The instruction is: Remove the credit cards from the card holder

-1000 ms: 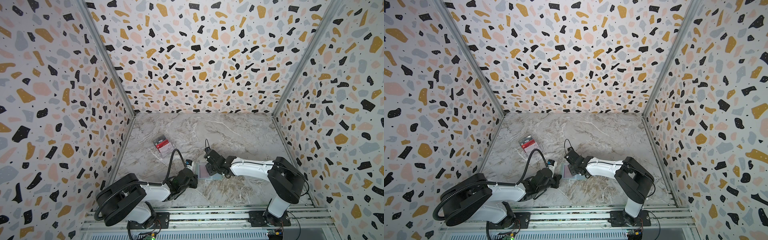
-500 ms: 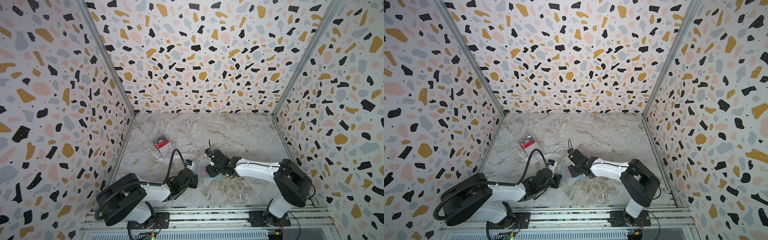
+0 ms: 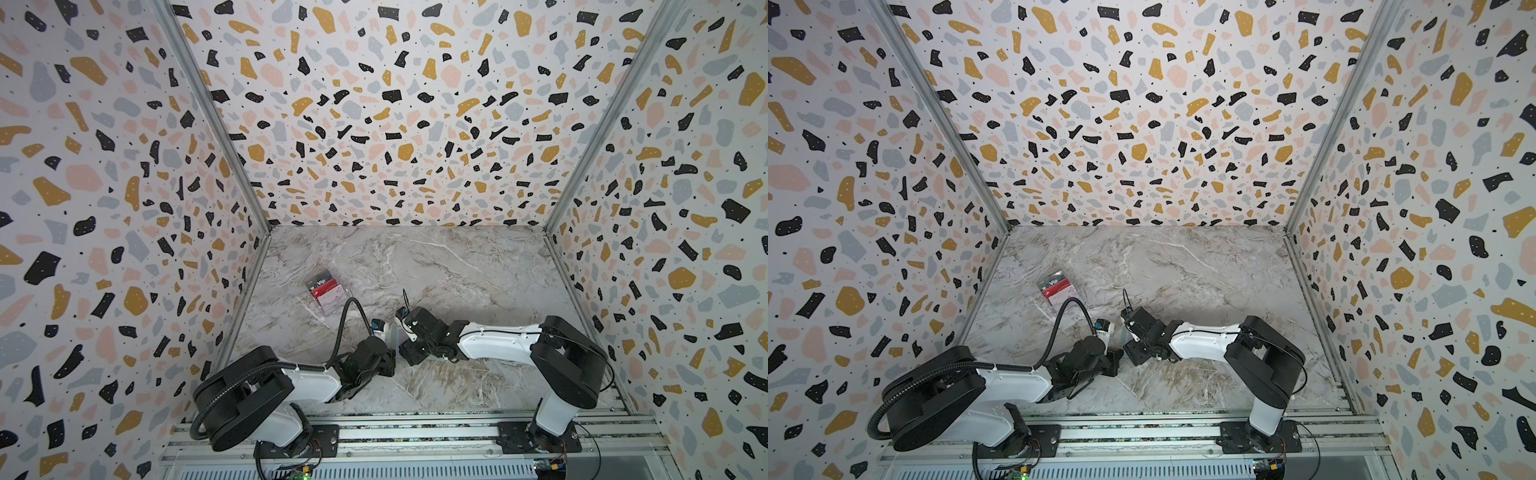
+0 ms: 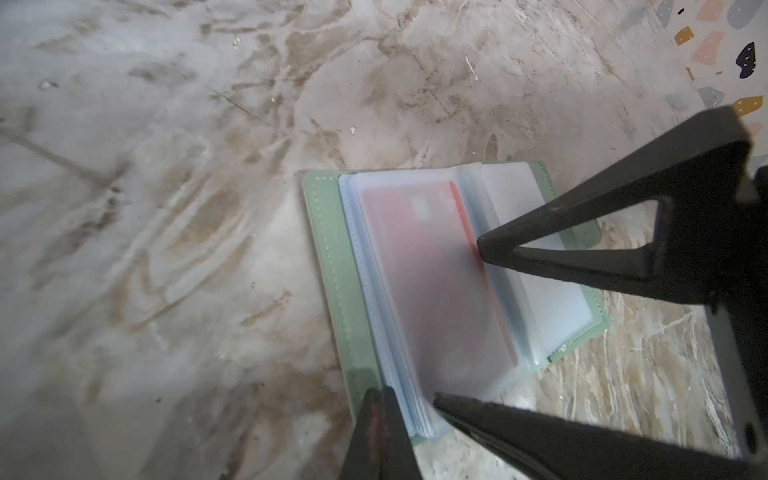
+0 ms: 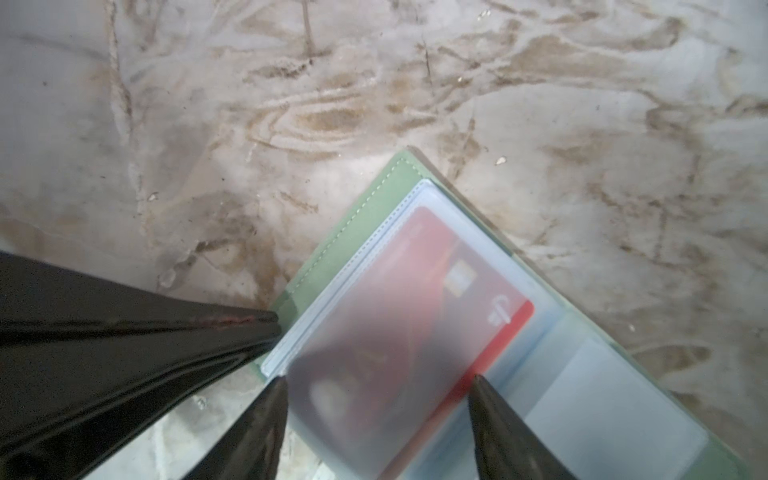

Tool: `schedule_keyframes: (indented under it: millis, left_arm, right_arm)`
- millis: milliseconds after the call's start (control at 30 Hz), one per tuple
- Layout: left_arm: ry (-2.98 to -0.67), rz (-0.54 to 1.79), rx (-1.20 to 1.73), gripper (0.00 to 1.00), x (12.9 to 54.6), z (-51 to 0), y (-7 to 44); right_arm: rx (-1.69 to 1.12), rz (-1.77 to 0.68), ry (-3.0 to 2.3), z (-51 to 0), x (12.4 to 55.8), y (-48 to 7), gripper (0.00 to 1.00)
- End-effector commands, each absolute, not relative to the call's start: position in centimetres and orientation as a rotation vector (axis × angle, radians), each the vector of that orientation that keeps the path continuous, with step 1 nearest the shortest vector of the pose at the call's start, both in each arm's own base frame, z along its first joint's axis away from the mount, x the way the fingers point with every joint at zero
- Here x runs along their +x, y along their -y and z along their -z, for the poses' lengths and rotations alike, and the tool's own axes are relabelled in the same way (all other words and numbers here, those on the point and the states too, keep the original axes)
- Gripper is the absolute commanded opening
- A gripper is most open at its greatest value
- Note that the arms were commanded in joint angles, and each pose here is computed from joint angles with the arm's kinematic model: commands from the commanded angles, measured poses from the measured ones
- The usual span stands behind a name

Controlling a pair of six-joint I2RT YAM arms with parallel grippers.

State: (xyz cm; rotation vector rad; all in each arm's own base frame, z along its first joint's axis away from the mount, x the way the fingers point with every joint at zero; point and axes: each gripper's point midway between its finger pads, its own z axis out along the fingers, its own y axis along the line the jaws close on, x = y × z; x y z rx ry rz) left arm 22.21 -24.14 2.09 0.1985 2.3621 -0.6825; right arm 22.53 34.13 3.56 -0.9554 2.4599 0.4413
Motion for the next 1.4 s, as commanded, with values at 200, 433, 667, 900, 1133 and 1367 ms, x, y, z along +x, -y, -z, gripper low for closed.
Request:
schedule_keyframes:
  millis: [200,433,667,900,1133,1367]
  left_arm:
    - [-2.411,0.620,0.182,0.00,21.9,-0.6,23.0]
    - [-2.413,0.616,0.178,0.00,21.8,-0.5,22.9]
    - [-2.411,0.614,0.173,0.00,21.9,-0.6,22.9]
    - [-2.414,0.607,0.173,0.00,22.0,-0.6,22.8]
    - [-2.413,0.598,0.166,0.00,22.1,-0.6,22.8]
    - [-2.416,0.602,0.165,0.00,22.2,-0.5,22.9]
  right_arm:
    - [-0.963,-0.414,-2.442,-3.7,22.9,-35.5,0.74]
    - [-0.977,-0.359,-2.464,-2.7,22.6,-35.2,0.73]
    - [-0.962,-0.284,-2.466,-2.7,23.1,-34.0,0.63]
    - [-0.919,-0.244,-2.466,-3.2,23.8,-33.0,0.51]
    - [-0.938,-0.294,-2.428,-5.1,23.7,-33.4,0.64]
    - [-0.982,-0.492,-2.372,-6.6,22.3,-35.4,0.68]
